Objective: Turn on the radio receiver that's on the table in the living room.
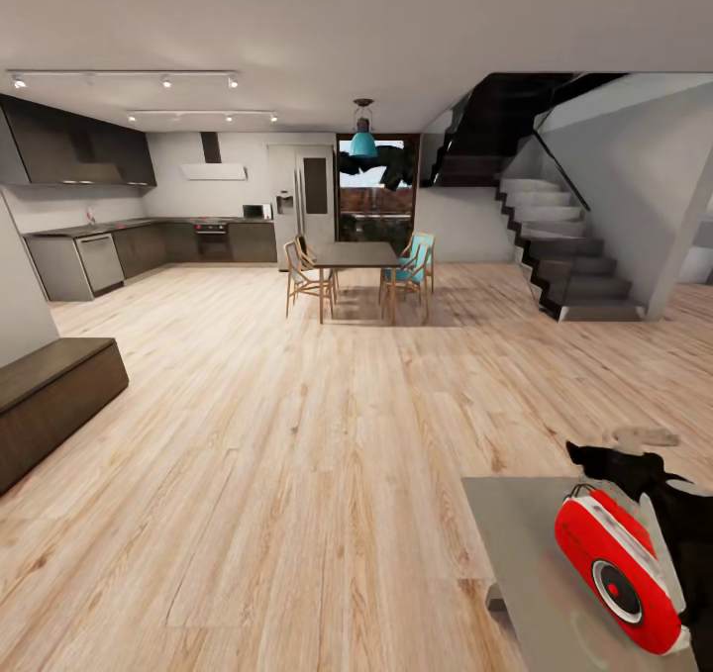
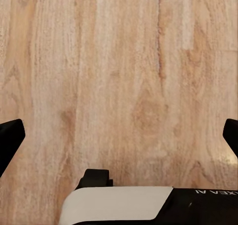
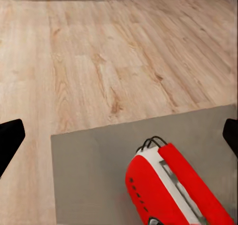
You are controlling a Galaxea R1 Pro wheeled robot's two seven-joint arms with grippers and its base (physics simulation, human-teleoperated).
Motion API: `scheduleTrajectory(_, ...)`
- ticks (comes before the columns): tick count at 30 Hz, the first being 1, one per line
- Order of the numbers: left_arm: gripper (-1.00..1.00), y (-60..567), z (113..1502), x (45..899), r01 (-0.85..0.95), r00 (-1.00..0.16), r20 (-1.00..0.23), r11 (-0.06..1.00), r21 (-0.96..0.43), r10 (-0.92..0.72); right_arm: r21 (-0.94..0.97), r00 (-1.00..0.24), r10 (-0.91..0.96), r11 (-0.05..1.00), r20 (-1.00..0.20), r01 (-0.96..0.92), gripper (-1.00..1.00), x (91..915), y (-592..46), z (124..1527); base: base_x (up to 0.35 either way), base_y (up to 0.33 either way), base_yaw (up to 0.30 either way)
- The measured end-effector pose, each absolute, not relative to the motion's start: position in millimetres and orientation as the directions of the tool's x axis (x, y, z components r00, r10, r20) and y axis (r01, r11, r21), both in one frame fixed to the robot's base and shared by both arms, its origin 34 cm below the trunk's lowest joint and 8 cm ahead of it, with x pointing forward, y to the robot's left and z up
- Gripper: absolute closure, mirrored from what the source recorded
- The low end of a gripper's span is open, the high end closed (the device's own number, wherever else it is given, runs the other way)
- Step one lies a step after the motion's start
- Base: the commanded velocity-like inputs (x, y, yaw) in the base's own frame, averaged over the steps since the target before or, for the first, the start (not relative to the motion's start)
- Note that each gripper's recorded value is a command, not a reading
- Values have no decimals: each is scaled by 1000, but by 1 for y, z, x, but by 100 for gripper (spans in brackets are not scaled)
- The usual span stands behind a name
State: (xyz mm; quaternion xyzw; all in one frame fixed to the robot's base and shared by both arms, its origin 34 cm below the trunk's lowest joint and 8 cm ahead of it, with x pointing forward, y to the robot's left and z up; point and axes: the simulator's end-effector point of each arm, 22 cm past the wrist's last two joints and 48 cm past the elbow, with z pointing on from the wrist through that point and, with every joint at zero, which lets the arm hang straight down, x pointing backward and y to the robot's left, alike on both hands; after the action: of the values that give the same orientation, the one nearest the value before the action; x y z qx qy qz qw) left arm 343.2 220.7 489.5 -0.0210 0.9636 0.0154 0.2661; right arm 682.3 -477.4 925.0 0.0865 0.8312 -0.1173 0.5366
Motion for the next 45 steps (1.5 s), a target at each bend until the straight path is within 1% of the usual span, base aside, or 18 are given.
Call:
scheduleTrajectory(3, -100, 221, 489, 343, -50, -857, -514, 999, 19, -33, -93, -366, 29, 946, -930, 311, -100, 679, -500, 934, 0, 0, 0)
scheduleTrajectory(9, -100, 222, 490, 344, -51, -857, -515, 998, 20, -34, -121, -407, 14, 944, -913, 305, -100, 674, -523, 919, 0, 0, 0)
scheduleTrajectory(10, -100, 223, 490, 344, -53, -856, -515, 998, 22, -34, -114, -440, -11, 971, -898, 208, -100, 677, -514, 909, 0, 0, 0)
scheduleTrajectory(14, -100, 223, 490, 343, -54, -857, -515, 998, 24, -34, -106, -496, -71, 993, -865, 42, -100, 675, -499, 894, 0, 0, 0)
scheduleTrajectory(19, -100, 224, 490, 344, -54, -856, -515, 998, 26, -33, -154, -594, -173, 985, -786, -83, -100, 653, -519, 874, 0, 0, 0)
scheduleTrajectory(22, -100, 226, 490, 344, -55, -856, -516, 998, 28, -33, -120, -644, -196, 980, -740, -161, -100, 637, -524, 859, 0, 0, 0)
scheduleTrajectory(27, -100, 228, 490, 344, -56, -856, -517, 998, 30, -32, -48, -712, -263, 950, -651, -307, -100, 609, -507, 836, 0, 0, 0)
scheduleTrajectory(29, -100, 228, 490, 344, -56, -855, -517, 998, 30, -33, -45, -722, -265, 950, -639, -308, -100, 600, -522, 843, 0, 0, 0)
scheduleTrajectory(32, -100, 228, 490, 345, -56, -854, -519, 998, 30, -33, -36, -721, -238, 958, -650, -284, -100, 592, -544, 860, 0, 0, 0)
scheduleTrajectory(45, -100, 228, 493, 349, -56, -843, -537, 998, 30, -31, 3, -693, -147, 978, -705, -210, -100, 582, -575, 889, 0, 0, 0)
